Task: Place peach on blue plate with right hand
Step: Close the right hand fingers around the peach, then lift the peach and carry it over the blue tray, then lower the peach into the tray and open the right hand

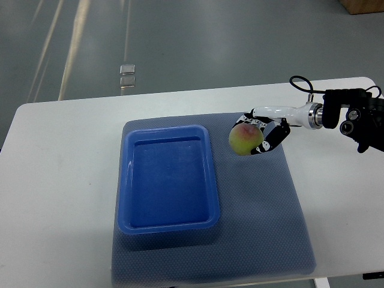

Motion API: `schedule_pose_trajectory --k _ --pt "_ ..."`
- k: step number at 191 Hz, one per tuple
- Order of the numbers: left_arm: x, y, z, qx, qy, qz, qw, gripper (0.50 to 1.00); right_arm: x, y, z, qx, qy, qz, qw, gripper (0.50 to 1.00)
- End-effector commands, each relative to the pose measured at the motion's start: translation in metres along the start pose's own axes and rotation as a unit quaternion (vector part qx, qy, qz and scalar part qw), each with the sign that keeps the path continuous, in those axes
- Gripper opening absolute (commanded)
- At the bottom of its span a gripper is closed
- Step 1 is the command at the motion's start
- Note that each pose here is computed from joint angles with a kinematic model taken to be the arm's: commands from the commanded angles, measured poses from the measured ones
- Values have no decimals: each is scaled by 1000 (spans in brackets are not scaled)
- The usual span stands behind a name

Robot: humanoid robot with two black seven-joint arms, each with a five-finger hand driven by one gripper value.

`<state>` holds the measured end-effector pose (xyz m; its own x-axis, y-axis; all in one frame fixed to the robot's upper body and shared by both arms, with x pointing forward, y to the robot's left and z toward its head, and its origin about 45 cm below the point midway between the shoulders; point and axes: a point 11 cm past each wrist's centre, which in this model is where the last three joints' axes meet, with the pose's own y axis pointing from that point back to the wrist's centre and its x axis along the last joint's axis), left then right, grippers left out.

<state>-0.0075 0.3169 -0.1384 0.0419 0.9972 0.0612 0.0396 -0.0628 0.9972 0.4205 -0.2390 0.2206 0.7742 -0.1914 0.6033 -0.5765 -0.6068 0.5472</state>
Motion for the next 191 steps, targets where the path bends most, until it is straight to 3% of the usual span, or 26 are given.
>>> schedule_pose_trajectory --k 1,8,9,19,31,33,45,76,88,90,162,164,171,180,181,191 --pt "0 0 0 0 0 -1 1000 1000 20 5 -26 30 -3 7 1000 500" --pt "0 0 0 0 0 -1 1000 1000 20 5 -26 30 -3 7 1000 500" --pt "0 0 0 0 0 0 1000 1000 31 4 -44 50 -8 14 999 500" --pt "0 0 0 0 0 0 1000 1000 40 1 -61 69 -10 23 997 500" --pt "0 0 0 0 0 -1 1000 1000 41 -1 -64 73 -10 23 997 500" --pt "0 0 0 0 0 0 1000 1000 30 -22 -92 105 -13 10 994 500" --pt "0 0 0 0 0 0 1000 1000 17 -45 -120 130 -5 3 992 500" --pt "0 0 0 0 0 0 1000 1000 -29 -104 -141 115 28 -25 993 500" --pt "0 0 0 0 0 0 1000 1000 -31 -106 -143 115 30 -26 993 500" --pt "0 0 0 0 0 0 1000 1000 -50 -121 -153 118 38 -41 991 500" --pt "0 0 0 0 0 0 1000 1000 -91 -136 -130 86 53 -75 992 500" --pt "0 0 0 0 0 0 1000 1000 -91 -136 -130 86 53 -75 992 535" --pt "1 0 0 0 0 1 1000 1000 -92 -136 -130 86 54 -77 992 570" --pt "1 0 0 0 0 1 1000 1000 -92 -136 -130 86 54 -77 992 570" --pt "0 0 0 0 0 0 1000 1000 -92 -136 -130 86 55 -80 992 691" --pt "0 0 0 0 0 0 1000 1000 -92 -136 -130 86 55 -80 992 693"
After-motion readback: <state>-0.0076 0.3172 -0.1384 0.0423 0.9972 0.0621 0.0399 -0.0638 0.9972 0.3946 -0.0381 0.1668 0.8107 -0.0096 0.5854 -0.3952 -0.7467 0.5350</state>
